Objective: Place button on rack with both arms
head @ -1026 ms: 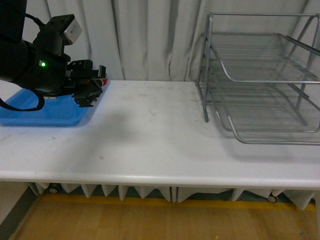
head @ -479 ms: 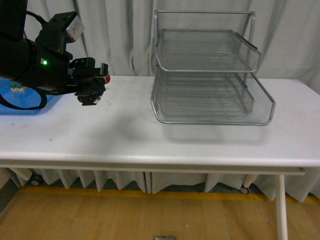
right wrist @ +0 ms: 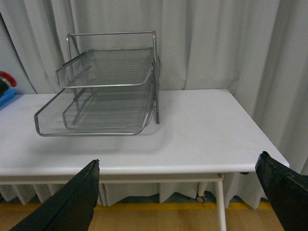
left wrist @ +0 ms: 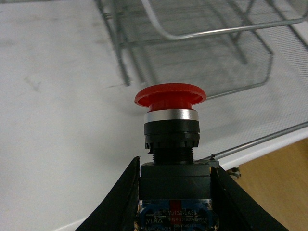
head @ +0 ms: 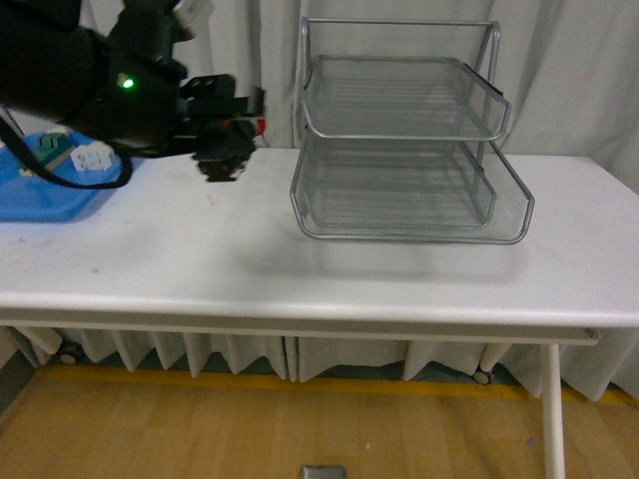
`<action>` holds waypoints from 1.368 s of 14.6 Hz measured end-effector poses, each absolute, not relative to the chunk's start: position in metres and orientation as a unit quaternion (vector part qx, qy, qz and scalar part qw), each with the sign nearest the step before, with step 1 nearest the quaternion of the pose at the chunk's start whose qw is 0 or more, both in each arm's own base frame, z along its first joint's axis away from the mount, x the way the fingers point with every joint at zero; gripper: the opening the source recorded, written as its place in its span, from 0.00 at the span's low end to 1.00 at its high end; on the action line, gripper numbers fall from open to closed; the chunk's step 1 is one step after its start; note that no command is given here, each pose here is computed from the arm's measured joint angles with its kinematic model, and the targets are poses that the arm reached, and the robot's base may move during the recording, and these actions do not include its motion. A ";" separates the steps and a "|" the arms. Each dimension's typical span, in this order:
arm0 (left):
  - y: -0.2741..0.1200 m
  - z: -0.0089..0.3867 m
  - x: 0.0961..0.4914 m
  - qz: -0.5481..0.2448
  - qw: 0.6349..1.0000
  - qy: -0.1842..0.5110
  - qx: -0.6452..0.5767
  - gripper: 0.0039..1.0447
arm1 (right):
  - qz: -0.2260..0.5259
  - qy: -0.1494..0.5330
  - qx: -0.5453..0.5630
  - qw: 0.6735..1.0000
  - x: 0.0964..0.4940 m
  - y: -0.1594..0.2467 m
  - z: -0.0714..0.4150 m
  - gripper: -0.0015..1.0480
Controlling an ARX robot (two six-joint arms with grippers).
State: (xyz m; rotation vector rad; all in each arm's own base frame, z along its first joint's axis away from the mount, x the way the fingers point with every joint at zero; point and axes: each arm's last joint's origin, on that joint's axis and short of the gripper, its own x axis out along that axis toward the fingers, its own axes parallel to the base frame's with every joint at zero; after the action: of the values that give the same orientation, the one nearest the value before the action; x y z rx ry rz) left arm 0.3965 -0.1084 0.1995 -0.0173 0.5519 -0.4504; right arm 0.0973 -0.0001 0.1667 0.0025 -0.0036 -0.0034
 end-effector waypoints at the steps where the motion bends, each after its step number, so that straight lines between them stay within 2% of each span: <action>1: -0.129 0.207 0.394 -0.244 0.933 0.264 -0.002 0.34 | -0.002 -0.002 0.001 1.000 0.097 0.000 0.167 0.94; 4: -0.198 0.222 0.394 -0.296 0.921 0.252 0.022 0.34 | -0.002 -0.002 0.001 1.000 0.097 0.000 0.167 0.94; 8: -0.254 0.187 0.416 -0.289 0.909 0.294 0.056 0.34 | -0.002 -0.002 0.001 1.000 0.097 0.000 0.167 0.94; 12: -0.285 0.182 0.439 -0.271 0.913 0.295 0.076 0.33 | -0.002 -0.002 0.001 1.000 0.097 0.000 0.167 0.94; 18: -0.303 0.155 0.470 -0.217 0.913 0.329 0.103 0.35 | -0.002 -0.002 0.001 1.000 0.097 0.000 0.167 0.94; 20: -0.302 0.158 0.476 -0.204 0.917 0.328 0.102 0.59 | -0.002 -0.002 0.001 1.000 0.097 0.000 0.167 0.94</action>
State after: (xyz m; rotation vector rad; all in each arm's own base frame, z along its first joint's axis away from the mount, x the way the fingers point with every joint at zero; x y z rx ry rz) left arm 0.4761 -0.3019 0.1580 0.2096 0.6751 -0.4206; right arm 0.0973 -0.0001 0.1667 0.0025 -0.0036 -0.0034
